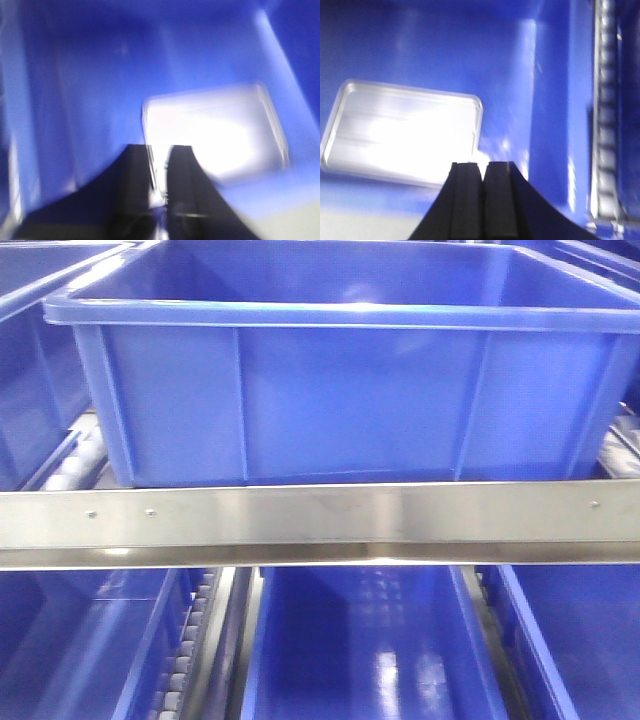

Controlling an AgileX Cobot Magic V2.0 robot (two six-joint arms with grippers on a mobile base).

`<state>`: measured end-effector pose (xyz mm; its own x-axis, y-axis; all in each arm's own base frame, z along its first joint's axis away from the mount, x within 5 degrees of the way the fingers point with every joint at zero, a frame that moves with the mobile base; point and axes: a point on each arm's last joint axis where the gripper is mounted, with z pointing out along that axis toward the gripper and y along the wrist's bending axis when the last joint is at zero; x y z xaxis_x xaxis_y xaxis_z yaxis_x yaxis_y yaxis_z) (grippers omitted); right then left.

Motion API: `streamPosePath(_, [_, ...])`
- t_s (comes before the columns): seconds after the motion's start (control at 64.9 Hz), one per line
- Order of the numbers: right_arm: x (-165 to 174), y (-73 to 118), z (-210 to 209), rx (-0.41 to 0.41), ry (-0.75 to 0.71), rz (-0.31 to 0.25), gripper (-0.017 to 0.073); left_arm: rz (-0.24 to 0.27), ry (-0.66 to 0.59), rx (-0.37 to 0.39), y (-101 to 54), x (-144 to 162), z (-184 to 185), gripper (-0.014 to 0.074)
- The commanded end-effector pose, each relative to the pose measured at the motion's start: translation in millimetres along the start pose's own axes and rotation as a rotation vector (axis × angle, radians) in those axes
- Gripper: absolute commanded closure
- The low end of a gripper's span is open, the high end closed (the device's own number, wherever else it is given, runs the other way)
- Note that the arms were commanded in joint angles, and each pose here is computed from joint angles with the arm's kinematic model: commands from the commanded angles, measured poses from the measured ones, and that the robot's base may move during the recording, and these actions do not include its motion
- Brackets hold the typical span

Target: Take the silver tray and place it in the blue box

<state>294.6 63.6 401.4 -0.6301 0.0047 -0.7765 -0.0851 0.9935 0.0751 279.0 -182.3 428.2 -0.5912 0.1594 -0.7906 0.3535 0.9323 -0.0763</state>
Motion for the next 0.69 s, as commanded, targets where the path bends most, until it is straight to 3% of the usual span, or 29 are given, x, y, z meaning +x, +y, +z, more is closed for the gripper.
streamPosePath(0.0, [4.7,-2.6,-29.4,-0.023,-0.148,-0.024,0.0510,0.024,-0.146,0.058,0.8,10.6,-40.4,0.0689])
streamPosePath(0.324, [109.0,-18.3,-60.8,-0.064,-0.283,-0.034,0.0510,0.055,-0.214,0.139,23.9,123.2,-62.2,0.0689])
streamPosePath(0.524, [168.3,-27.5,-79.7,-0.090,-0.405,-0.034,0.0510,0.051,-0.372,0.202,35.1,164.1,-85.6,0.0689])
streamPosePath(0.678, [193.1,-33.0,-107.3,-0.108,-0.544,-0.030,0.0510,0.040,-0.471,0.225,44.5,183.6,-111.3,0.0689])
